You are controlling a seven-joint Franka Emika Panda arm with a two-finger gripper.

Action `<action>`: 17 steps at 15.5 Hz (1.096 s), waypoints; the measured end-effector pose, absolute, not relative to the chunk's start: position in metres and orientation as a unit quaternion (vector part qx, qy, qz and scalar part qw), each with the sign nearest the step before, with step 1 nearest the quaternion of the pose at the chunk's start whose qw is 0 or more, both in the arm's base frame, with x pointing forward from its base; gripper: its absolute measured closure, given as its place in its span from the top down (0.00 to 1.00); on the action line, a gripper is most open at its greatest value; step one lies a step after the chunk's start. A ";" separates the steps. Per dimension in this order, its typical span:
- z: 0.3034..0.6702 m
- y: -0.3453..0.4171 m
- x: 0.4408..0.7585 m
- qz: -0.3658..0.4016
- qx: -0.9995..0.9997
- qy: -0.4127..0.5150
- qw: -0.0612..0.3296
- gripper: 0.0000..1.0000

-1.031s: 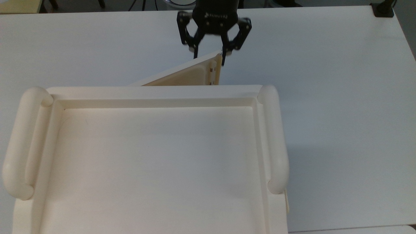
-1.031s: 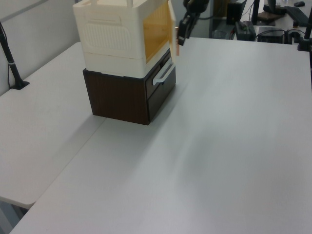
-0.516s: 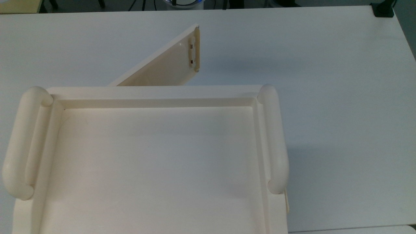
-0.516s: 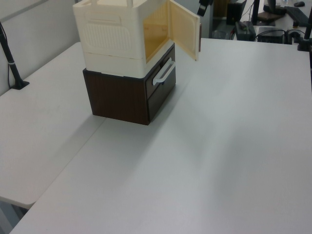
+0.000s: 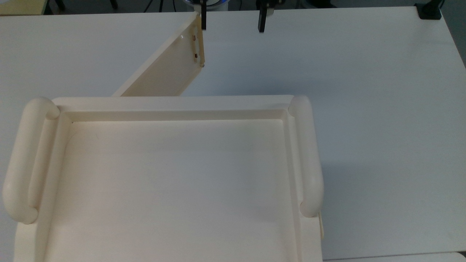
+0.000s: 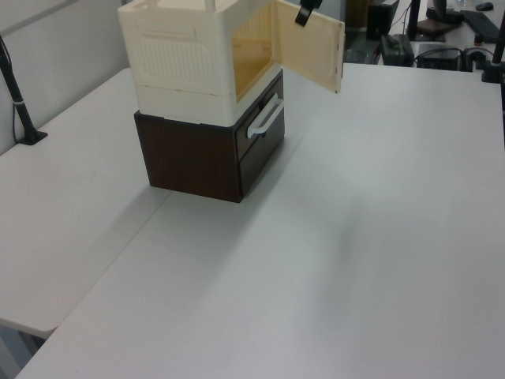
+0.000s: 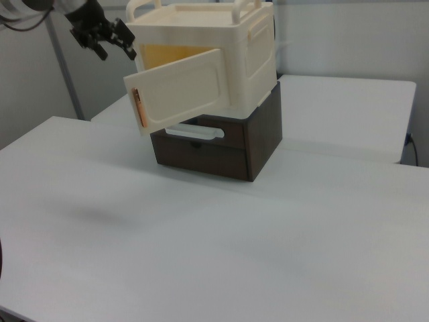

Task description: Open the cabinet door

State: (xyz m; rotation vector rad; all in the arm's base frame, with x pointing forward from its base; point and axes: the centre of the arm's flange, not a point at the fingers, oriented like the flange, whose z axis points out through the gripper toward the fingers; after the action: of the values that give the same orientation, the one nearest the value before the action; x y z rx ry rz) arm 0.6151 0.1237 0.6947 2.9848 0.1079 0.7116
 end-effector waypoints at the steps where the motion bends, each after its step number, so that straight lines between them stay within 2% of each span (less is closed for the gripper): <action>1: 0.686 0.124 0.620 0.226 0.973 0.036 0.037 1.00; 4: 0.676 0.113 0.625 0.208 0.976 0.046 0.048 1.00; 10: 0.663 0.035 0.620 0.127 0.988 0.047 0.080 1.00; 15: 0.658 0.032 0.618 0.111 0.989 0.048 0.079 1.00; 17: 0.649 0.036 0.618 0.102 0.991 0.048 0.067 1.00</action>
State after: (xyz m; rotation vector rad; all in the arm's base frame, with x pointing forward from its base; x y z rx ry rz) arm 0.6185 0.0361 0.6486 2.9889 0.1432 0.3073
